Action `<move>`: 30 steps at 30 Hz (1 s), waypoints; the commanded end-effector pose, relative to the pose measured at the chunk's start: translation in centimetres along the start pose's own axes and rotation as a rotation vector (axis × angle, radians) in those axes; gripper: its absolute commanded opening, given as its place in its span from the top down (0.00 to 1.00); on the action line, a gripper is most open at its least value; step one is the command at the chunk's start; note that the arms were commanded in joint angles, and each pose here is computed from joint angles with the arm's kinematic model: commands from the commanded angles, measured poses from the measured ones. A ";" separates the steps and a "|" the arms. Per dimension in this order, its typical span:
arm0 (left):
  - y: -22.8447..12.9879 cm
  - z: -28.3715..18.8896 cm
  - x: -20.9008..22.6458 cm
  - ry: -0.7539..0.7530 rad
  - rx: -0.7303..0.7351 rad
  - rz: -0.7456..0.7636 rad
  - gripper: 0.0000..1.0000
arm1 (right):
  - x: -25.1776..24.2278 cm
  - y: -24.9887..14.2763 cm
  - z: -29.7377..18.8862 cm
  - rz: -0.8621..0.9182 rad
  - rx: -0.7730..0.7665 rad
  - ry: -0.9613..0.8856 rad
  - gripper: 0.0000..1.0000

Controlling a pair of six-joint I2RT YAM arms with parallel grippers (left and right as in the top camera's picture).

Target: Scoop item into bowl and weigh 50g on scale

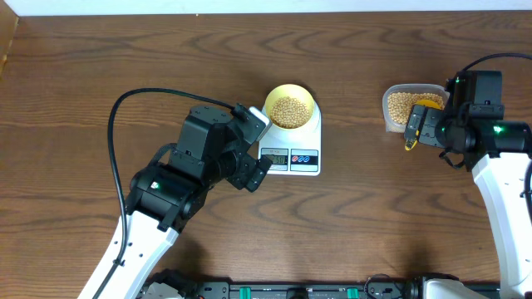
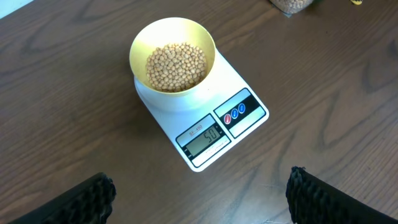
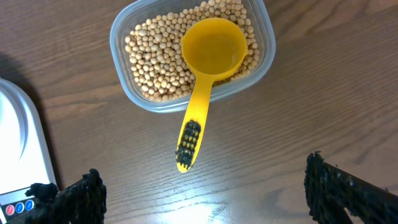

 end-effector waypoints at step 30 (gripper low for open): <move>-1.6 -2.1 4.7 0.146 -0.022 -0.229 0.10 | 0.0 0.2 -0.3 -0.016 -0.014 -0.004 0.01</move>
Point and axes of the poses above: each gripper's point midway between its finger pads, its own z axis out along the fingers, its own x axis along the line the jaws close on, y = z × x, the point moved 1 cm from there along -z, back along the fingers, and after that the axes turned 10 degrees about z, right-handed, at the moved point
